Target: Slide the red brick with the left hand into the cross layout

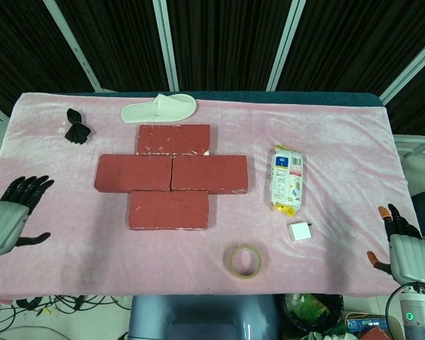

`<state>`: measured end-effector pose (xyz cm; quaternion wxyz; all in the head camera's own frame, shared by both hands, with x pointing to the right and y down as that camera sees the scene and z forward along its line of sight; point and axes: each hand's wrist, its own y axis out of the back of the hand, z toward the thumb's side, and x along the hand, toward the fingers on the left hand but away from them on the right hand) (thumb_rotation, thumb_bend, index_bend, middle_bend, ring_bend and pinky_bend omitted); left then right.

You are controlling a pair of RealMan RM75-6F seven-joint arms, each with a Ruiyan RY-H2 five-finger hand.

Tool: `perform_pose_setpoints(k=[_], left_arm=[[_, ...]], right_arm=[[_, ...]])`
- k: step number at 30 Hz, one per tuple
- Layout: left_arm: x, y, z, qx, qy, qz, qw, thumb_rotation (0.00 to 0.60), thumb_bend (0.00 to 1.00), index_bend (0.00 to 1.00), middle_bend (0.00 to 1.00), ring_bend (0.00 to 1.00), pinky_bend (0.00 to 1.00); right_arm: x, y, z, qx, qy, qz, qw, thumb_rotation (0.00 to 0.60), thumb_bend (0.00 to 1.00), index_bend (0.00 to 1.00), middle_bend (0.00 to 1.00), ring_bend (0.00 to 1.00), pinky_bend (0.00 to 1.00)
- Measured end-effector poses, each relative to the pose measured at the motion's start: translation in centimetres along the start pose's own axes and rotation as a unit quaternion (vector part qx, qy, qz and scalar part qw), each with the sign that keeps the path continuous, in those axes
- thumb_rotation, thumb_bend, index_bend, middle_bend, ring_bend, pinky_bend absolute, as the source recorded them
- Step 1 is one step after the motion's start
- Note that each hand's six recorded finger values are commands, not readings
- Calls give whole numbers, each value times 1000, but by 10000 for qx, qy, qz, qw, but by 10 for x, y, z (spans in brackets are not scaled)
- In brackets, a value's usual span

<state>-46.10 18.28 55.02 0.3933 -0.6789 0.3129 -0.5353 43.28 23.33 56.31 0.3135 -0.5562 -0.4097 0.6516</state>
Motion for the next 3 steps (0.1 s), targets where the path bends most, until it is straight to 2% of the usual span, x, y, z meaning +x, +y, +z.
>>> perform_pose_setpoints(k=[3], left_arm=[[-22, -8, -10, -45, 108, 80, 9999, 600, 0, 7, 41, 0, 0]], right_arm=[[0, 0, 1, -18, 11, 5, 10000, 600, 155, 75, 7, 124, 200]])
